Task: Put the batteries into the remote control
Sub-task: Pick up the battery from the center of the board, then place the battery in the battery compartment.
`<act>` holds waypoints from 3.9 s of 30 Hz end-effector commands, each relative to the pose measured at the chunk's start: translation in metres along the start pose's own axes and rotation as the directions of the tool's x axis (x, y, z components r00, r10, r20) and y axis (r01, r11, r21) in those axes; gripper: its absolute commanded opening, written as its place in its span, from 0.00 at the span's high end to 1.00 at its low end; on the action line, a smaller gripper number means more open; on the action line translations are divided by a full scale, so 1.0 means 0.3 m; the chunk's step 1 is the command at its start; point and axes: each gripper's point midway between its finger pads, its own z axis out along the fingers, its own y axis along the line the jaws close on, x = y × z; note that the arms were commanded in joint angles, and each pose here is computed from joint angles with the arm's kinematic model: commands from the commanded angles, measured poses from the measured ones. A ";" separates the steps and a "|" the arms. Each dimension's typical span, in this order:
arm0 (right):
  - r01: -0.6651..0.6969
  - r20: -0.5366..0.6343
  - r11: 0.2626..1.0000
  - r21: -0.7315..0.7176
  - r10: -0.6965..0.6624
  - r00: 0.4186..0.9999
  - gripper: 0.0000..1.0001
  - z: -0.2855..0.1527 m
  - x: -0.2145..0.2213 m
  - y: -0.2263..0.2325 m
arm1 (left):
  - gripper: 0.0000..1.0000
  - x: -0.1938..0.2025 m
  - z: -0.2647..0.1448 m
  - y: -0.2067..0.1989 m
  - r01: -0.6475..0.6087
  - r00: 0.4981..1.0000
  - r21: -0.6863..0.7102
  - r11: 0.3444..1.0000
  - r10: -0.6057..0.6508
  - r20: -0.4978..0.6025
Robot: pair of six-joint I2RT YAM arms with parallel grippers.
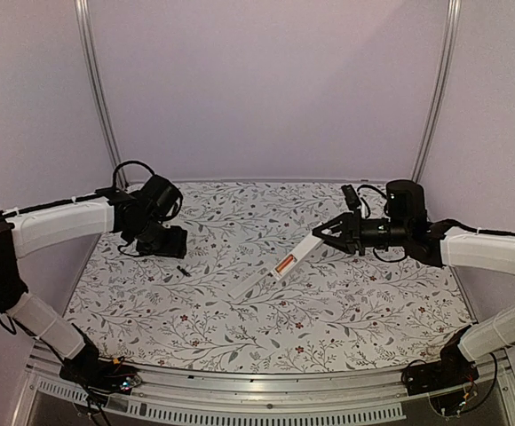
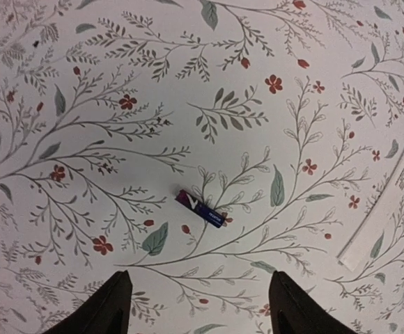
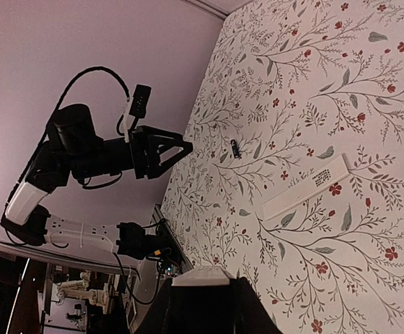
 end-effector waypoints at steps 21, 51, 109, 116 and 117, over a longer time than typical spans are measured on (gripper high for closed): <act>0.012 -0.009 1.000 0.009 -0.012 1.000 1.00 -0.002 -0.003 -0.042 | 0.49 0.079 0.246 -0.005 0.278 0.952 -0.212 0.937 -0.298 -0.067; -0.004 -0.032 1.000 0.018 0.005 0.999 1.00 0.018 0.001 -0.074 | 0.96 0.175 0.366 -0.028 0.166 0.965 -0.227 0.960 -0.206 -0.165; -0.143 -0.090 0.970 -0.199 0.127 0.988 1.00 0.253 0.189 0.018 | 1.00 0.338 -0.281 -0.672 -0.544 0.766 0.489 0.682 0.641 -0.042; -0.143 -0.092 0.968 -0.204 0.127 0.988 1.00 0.252 0.192 0.021 | 1.00 0.322 -0.268 -0.664 -0.546 0.775 0.460 0.701 0.631 -0.041; -0.143 -0.092 0.968 -0.205 0.126 0.988 1.00 0.252 0.192 0.022 | 1.00 0.318 -0.265 -0.662 -0.546 0.777 0.452 0.705 0.628 -0.041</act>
